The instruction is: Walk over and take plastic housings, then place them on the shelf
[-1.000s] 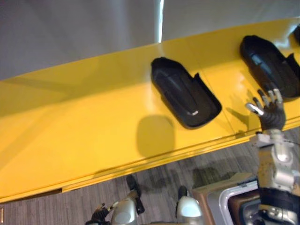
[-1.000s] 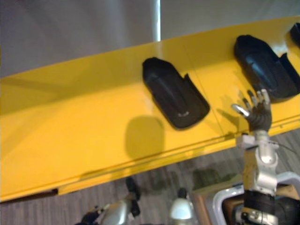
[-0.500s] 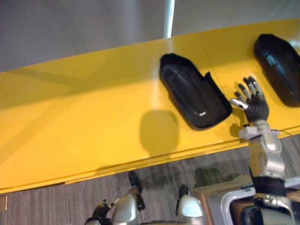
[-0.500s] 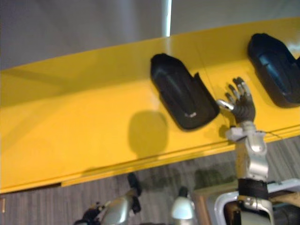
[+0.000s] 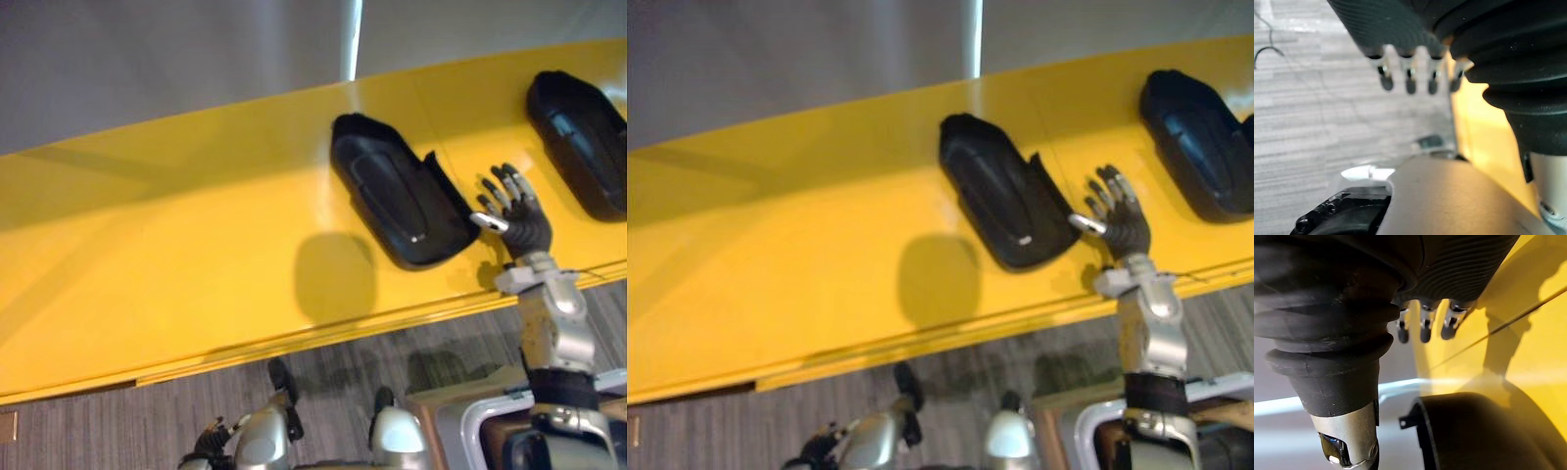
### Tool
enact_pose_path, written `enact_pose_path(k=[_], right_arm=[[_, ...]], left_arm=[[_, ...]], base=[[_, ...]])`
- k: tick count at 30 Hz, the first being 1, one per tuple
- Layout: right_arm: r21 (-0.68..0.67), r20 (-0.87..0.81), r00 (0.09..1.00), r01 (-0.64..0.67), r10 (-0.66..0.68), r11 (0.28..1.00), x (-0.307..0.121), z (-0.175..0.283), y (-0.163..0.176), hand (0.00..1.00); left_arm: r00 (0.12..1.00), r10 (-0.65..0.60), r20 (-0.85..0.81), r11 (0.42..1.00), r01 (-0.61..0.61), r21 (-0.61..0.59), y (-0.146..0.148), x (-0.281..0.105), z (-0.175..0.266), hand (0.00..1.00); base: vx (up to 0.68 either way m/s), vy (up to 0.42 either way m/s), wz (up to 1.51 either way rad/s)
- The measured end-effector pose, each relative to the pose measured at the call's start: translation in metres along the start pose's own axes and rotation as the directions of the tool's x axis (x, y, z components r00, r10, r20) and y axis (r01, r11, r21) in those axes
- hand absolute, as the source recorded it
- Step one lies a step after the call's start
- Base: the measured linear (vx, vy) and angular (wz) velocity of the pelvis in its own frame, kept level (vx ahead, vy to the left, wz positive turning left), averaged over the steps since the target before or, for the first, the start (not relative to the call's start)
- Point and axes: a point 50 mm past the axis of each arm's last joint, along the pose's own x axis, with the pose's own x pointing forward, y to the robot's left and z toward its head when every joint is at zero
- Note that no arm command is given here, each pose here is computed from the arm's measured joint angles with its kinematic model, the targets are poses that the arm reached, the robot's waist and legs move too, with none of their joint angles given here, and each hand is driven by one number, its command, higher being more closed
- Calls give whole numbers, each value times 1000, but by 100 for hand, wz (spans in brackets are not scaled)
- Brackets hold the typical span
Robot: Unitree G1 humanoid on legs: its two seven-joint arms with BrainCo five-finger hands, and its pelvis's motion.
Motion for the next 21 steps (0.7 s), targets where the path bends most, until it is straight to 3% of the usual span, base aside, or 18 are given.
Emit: enact_pose_path(k=[21], right_arm=[[-17, -71, 970, -233, 232, 972, -22, -6, 33, 0]], left_arm=[[1000, -2, -1, 1000, 2, 22, 3, 2, 4, 0]], base=[[2, 0, -1]])
